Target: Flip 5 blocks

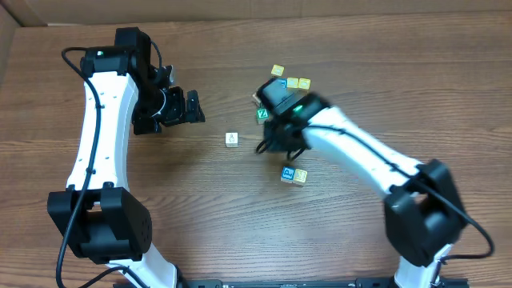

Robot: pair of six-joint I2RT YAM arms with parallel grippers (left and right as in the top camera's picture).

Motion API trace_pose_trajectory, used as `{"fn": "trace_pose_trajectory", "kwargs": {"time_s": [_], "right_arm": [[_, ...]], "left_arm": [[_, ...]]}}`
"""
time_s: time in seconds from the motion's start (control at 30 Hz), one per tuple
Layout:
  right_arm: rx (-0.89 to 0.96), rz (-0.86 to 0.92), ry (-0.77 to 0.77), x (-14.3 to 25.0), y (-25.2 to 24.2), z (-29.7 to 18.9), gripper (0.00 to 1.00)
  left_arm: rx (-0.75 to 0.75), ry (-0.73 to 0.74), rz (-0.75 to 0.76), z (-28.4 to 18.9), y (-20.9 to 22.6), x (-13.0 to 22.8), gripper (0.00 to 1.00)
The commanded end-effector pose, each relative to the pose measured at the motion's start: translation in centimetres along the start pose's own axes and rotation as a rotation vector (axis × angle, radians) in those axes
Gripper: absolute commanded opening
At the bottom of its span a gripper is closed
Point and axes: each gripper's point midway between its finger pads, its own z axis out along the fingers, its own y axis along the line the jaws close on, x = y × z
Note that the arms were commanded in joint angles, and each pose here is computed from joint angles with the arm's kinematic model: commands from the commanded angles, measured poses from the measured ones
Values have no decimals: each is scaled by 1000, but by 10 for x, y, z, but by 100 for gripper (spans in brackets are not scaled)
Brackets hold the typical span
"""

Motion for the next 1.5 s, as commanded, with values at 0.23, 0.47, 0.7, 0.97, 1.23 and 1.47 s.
{"fn": "trace_pose_trajectory", "kwargs": {"time_s": [0.23, 0.47, 0.7, 0.97, 1.23, 1.47], "right_arm": [[-17, 138, 98, 8, -29, 10, 4], [3, 137, 119, 24, -35, 28, 4], [12, 88, 103, 37, -29, 44, 4], [37, 44, 106, 49, -22, 46, 4], [47, 30, 122, 56, -20, 45, 4], [23, 18, 84, 46, -15, 46, 4]], "left_arm": [[-1, -12, 13, -1, -3, -6, 100], [-1, -12, 13, -2, -3, -6, 100], [0, -12, 13, -2, -3, -6, 100], [-1, -12, 13, -1, -3, -6, 100], [-1, -12, 13, -2, -3, -6, 100], [-1, -12, 13, -2, -3, -6, 100]]}}
